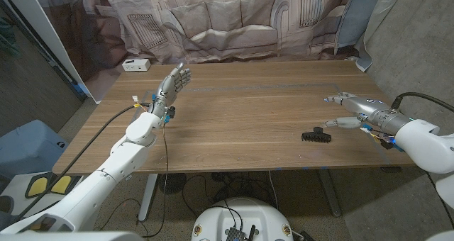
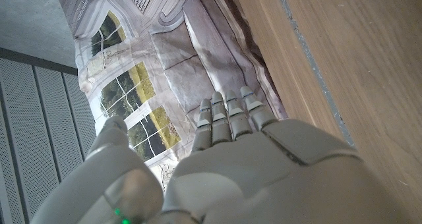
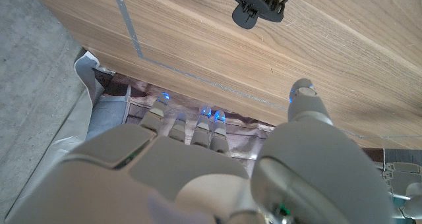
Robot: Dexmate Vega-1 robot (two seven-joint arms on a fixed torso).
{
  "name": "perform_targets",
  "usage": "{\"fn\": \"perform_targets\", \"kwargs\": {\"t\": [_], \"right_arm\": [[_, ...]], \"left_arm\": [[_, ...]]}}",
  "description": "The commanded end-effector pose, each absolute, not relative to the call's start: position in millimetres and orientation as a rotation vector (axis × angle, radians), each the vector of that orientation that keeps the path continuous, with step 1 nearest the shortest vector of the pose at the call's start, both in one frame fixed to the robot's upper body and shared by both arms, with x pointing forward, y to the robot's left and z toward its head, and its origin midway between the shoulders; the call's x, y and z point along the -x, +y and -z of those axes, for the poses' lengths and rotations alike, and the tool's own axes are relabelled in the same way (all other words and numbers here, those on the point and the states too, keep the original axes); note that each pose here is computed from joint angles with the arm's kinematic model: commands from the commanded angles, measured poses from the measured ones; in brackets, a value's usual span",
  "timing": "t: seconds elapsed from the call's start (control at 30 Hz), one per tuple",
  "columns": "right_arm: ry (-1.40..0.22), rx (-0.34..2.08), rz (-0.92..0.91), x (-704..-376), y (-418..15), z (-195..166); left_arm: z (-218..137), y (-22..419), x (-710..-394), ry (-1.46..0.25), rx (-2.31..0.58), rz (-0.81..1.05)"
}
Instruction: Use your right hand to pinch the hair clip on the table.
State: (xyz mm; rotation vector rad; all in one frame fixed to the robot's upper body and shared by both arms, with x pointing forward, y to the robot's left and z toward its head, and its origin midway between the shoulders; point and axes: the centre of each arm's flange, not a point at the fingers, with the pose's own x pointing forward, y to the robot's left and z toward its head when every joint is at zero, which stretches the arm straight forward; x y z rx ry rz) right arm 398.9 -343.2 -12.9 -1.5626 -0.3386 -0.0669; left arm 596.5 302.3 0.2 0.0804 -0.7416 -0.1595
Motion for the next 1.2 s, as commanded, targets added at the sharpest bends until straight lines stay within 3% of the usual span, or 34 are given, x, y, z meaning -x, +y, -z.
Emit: {"fn": "perform_targets", "kwargs": {"t": [0.03,1.2], "right_arm": [[-0.283,1.597,0.094,-404,-331,16],[-0.159,1.618,0.08,-436,-312,34]], "left_arm": [[2,303,-597,-0.748,-0.066,0.166],[-2,308,-604,-0.746,-0.076,0.188]]}}
